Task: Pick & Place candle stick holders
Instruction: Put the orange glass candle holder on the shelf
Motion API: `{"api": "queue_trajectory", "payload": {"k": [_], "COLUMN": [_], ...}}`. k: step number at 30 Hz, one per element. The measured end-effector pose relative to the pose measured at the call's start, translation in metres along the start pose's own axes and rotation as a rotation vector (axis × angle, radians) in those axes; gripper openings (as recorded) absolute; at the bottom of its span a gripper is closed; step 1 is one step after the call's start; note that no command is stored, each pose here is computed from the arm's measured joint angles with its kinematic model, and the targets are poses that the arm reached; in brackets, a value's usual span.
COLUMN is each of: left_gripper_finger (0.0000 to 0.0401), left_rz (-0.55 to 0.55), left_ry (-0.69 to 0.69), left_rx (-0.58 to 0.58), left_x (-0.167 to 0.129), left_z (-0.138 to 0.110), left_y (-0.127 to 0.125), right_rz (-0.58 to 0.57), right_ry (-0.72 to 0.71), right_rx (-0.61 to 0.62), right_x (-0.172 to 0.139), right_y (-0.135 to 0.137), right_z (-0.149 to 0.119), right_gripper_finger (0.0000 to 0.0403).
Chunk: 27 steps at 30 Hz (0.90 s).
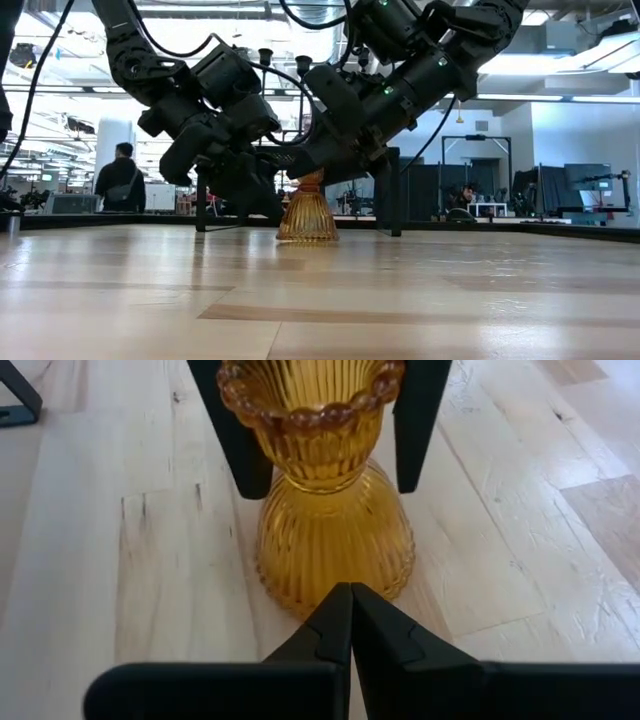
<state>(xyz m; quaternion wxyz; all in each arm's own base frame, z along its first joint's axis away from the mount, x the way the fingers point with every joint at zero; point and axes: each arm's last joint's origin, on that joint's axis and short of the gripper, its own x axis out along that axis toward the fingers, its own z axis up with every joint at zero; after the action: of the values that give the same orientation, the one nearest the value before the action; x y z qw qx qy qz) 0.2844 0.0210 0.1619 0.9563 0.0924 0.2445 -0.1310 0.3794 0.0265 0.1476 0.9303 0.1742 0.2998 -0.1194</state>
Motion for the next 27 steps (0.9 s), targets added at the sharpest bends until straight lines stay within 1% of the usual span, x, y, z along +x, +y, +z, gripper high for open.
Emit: {"api": "queue_trajectory", "payload": {"k": [2,7,13,17,20,24,27], "left_gripper_finger": [0.0007,0.0007,0.0007,0.0007,0.0007,0.0007,0.0007], "left_rz": [0.0,0.0,0.004,0.01,0.009,0.009,0.008], "left_ry": [0.0,0.0,0.001,0.002,0.002,0.003,0.004], "left_rx": [0.0,0.0,-0.003,-0.006,-0.006,-0.006,-0.007], "left_x": [0.0,0.0,-0.0004,-0.0009,-0.0009,-0.0009,-0.0009], "left_z": [0.0,0.0,-0.0004,-0.0009,-0.0009,-0.001,-0.001], "left_y": [0.0,0.0,0.0013,0.0029,0.0027,0.0027,0.0026], "right_rz": [0.002,0.005,0.006,0.006,0.006,0.008,0.009], "right_ry": [-0.001,0.0,0.002,0.0,0.0,0.004,0.007], "right_rx": [0.0,0.001,0.017,0.018,0.018,0.018,0.017], "right_x": [-0.0002,-0.0004,-0.0004,-0.0004,-0.0004,-0.0005,-0.0005], "right_y": [0.0003,0.0009,0.0009,0.0008,0.0008,0.0009,0.0008], "right_z": [0.0001,-0.0001,-0.0002,0.0001,0.0001,-0.0002,-0.0005], "right_gripper_finger": [0.0144,0.0145,0.0158,0.0146,0.0146,0.0164,0.017]}}
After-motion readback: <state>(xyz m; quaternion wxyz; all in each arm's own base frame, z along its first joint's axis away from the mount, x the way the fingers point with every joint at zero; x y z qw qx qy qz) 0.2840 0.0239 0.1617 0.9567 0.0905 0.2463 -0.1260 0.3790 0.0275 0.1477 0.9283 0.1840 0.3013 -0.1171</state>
